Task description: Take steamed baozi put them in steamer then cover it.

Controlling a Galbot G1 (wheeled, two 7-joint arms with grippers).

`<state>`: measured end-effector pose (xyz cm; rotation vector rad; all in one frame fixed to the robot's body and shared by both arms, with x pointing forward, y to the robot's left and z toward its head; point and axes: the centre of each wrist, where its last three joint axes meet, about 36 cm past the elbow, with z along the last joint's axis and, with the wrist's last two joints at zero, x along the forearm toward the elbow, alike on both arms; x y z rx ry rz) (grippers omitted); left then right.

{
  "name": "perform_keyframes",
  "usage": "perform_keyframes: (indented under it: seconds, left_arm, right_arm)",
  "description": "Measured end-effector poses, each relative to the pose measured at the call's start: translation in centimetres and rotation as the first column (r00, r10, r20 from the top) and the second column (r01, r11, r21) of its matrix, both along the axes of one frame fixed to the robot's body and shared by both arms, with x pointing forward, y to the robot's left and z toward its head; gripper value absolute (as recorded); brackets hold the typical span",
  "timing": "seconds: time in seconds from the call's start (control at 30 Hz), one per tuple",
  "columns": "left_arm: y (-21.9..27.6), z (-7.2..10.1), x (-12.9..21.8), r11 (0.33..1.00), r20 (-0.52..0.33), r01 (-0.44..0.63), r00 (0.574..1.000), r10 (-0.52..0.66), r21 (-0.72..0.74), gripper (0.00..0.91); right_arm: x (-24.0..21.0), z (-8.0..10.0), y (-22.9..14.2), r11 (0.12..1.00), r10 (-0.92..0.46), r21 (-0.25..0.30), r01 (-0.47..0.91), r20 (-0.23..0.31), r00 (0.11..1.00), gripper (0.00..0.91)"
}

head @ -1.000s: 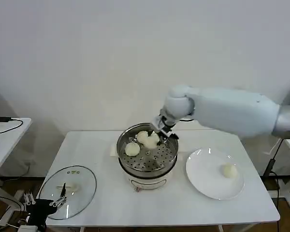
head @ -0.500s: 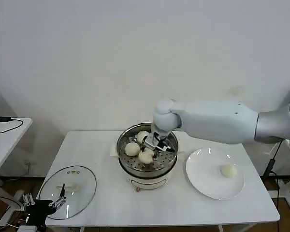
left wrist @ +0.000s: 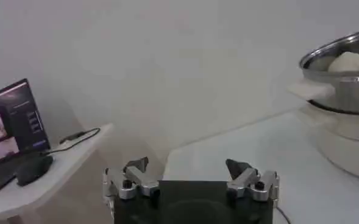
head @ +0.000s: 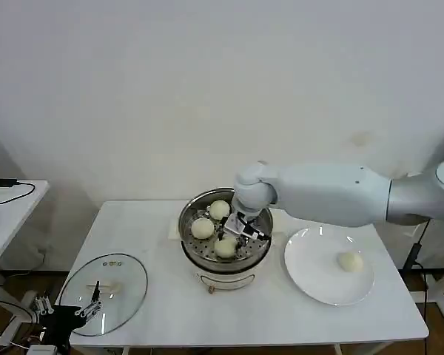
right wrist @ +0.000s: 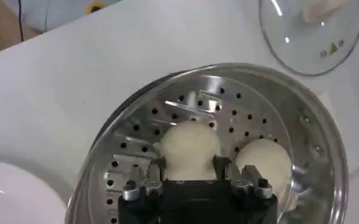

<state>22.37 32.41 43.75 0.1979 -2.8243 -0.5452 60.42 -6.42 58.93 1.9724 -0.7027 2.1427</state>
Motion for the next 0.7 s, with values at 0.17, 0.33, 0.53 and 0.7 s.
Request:
perform_keyframes:
  seconds: [0.17, 0.33, 0.53, 0.7]
  left_arm:
    - [0.0, 0.0, 0.0, 1.0, 0.001, 0.0, 1.0, 0.0, 0.0, 0.907]
    - [-0.1, 0.2, 0.2, 1.0, 0.005, 0.005, 1.0, -0.005, 0.0, 0.907]
    - [0.2, 0.2, 0.5, 1.0, 0.009, 0.009, 1.0, -0.009, -0.001, 0.907]
    - [0.6, 0.1, 0.8, 1.0, 0.006, 0.014, 1.0, -0.014, 0.003, 0.907]
  right_arm:
    - [0.0, 0.1, -0.3, 1.0, 0.007, 0.002, -0.007, 0.004, 1.0, 0.907]
    - [0.3, 1.3, -0.8, 1.0, -0.009, 0.027, 0.009, 0.019, 1.0, 0.907]
    - [0.9, 3.8, -2.4, 0.995, -0.07, 0.076, 0.067, 0.036, 0.997, 0.907]
    - [1.9, 6.3, -5.7, 0.978, -0.182, 0.117, 0.174, 0.06, 0.981, 0.907]
